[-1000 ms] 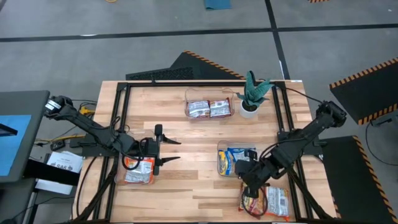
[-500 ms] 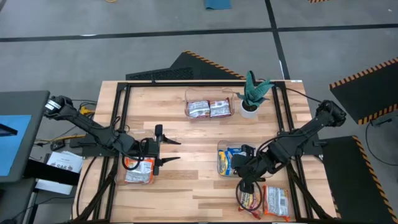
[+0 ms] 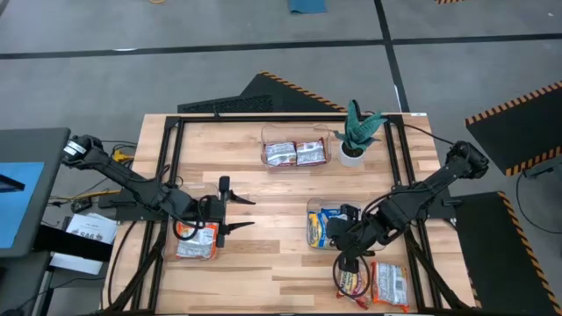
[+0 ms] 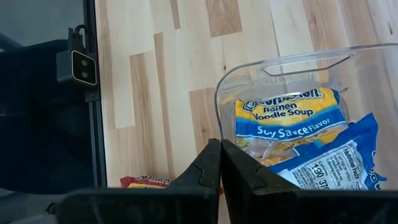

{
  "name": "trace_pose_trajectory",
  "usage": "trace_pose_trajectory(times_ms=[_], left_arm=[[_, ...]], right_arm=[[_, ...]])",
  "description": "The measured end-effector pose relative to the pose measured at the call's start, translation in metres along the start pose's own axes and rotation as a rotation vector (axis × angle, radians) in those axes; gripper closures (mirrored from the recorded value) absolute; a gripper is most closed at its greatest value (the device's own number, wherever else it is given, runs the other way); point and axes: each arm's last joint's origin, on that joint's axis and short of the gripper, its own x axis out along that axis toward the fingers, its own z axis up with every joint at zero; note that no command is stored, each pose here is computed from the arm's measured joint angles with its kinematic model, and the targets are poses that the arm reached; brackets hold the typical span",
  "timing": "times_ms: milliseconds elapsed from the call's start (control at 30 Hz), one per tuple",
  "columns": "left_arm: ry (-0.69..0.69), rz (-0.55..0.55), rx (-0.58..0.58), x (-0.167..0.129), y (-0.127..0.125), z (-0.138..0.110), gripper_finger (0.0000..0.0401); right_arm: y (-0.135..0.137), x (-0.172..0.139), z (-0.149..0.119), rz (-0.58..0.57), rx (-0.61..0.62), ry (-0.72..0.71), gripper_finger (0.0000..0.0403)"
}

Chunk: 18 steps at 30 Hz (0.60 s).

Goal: Sort Maruchan noodles
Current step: Put the red bag into the top transparent bin

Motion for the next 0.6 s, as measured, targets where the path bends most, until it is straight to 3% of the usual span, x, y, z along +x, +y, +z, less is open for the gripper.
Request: trace_pose_trajectory(times_ms=[400,600], left_arm=[[0.049,-0.089,0.08,-0.005,0.001,-0.004,0.0173],[-0.06,-0.062,0.051,-0.028,0.02,-0.011,0.0173]], right_arm=[[0.0,0.0,0.0,0.0,0.0,0.0,0.0365],[0.0,0.0,0.0,0.0,-0.001,0.0,0.0365]])
